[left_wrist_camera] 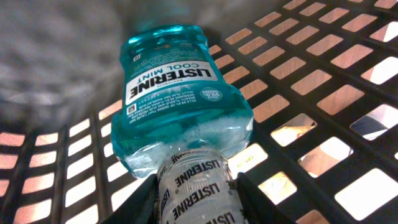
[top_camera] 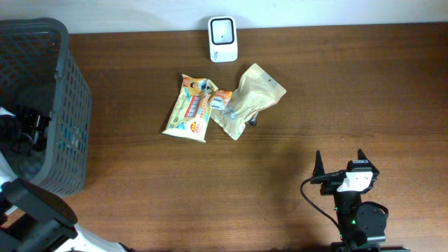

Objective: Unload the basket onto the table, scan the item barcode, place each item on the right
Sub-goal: 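Reach the left gripper into the basket and grasp the blue Listerine bottle, then lift the Listerine bottle out of the basket toward the table center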

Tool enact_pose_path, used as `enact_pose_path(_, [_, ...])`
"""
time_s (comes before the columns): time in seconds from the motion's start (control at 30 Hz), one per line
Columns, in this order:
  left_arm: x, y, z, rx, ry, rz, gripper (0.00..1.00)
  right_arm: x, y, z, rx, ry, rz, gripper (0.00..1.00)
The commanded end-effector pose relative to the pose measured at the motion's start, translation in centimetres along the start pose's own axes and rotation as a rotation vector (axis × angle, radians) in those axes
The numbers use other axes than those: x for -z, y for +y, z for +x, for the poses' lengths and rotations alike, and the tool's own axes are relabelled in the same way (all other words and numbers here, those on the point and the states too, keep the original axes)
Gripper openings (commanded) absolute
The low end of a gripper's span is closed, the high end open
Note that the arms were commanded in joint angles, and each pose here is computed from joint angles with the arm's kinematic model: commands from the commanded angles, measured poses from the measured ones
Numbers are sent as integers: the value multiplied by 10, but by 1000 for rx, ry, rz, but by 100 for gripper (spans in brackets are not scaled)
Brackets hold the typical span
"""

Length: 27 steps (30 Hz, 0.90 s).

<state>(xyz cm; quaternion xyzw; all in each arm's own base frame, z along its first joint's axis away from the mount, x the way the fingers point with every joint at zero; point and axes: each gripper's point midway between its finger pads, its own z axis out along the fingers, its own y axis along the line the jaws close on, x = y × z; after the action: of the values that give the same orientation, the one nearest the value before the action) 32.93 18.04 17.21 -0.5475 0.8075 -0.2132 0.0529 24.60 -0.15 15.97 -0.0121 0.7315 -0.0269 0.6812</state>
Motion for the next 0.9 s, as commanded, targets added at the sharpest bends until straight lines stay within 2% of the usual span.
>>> enact_pose_path(0.0, [-9, 5, 0, 5, 19, -11, 18, 0, 1, 3, -7, 5, -4, 98])
enact_pose_path(0.23, [-5, -2, -8, -15, -16, 9, 18, 0, 1, 3, -7, 5, -4, 98])
enact_pose_path(0.33, [11, -15, -15, -42, -66, 37, 15, 0, 1, 3, -7, 5, -4, 99])
enact_pose_path(0.6, [82, -63, -33, -150, -268, 149, 12, 0, 1, 3, -7, 5, -4, 98])
enact_pose_path(0.87, [167, -101, -20, -255, -462, 260, 6, 0, 1, 3, -7, 5, -4, 98])
